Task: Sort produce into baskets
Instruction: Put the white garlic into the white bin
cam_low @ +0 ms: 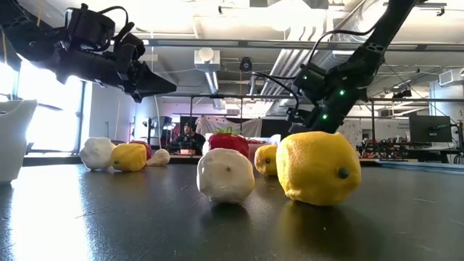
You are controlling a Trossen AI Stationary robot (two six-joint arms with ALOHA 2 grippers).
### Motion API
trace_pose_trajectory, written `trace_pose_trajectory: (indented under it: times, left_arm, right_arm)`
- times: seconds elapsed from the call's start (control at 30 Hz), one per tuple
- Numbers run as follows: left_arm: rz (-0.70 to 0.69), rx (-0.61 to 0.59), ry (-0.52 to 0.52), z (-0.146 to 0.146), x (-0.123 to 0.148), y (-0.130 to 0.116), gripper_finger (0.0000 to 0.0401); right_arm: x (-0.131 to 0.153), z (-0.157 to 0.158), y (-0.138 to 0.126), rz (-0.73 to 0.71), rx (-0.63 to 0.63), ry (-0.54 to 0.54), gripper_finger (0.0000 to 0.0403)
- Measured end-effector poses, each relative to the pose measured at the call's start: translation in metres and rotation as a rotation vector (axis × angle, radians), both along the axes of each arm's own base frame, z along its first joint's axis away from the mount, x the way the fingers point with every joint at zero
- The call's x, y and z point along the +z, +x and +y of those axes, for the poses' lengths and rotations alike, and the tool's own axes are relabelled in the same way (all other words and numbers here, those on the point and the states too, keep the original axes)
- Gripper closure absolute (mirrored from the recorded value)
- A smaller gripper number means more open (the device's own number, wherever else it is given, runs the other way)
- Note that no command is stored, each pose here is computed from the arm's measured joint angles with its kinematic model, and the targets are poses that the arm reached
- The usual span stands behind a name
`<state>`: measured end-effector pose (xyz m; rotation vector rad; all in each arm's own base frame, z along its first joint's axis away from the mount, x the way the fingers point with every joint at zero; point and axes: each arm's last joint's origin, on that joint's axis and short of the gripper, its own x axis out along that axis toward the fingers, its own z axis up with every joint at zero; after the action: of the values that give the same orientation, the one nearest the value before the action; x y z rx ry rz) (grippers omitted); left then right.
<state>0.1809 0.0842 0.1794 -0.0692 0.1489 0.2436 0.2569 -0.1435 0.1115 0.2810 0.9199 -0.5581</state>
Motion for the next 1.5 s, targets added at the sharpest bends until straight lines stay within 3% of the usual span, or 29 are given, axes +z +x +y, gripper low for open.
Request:
trace_pose_trajectory:
  times: [0.17, 0.23, 0.47, 0.77, 1.03, 1.33, 1.5]
  left_arm:
    - [0.000, -0.003, 0.000, -0.001, 0.000, 0.000, 0.0401]
    - [0.000, -0.003, 0.000, -0.001, 0.000, 0.000, 0.0401]
    - [0.000, -0.003, 0.000, -0.001, 0.000, 0.000, 0.0401]
    - [0.000, -0.004, 0.001, -0.001, 0.000, 0.000, 0.0401]
    - [-0.001, -0.004, 0.001, -0.001, 0.000, 0.000, 0.0401]
    - [-0.009, -0.004, 0.005, -0.001, 0.001, 0.000, 0.0401]
    - [-0.014, 0.003, 0.006, 0.000, 0.001, 0.001, 0.0401]
  right_arm:
    - [0.007, 0.000, -0.001, -0.014, 0.001, -0.022, 0.0370]
    - [0.014, 0.003, -0.005, -0.011, -0.001, -0.026, 0.0390]
    - [0.060, 0.032, -0.020, -0.064, 0.002, 0.040, 0.0383]
    - [0.112, 0.120, -0.049, -0.175, 0.012, 0.278, 0.0394]
    - [0.122, 0.199, -0.071, -0.210, -0.018, 0.489, 0.0394]
    - [0.121, 0.260, -0.105, -0.227, -0.144, 0.670, 0.0394]
    - [0.137, 0.287, -0.123, -0.263, -0.162, 0.672, 0.0395]
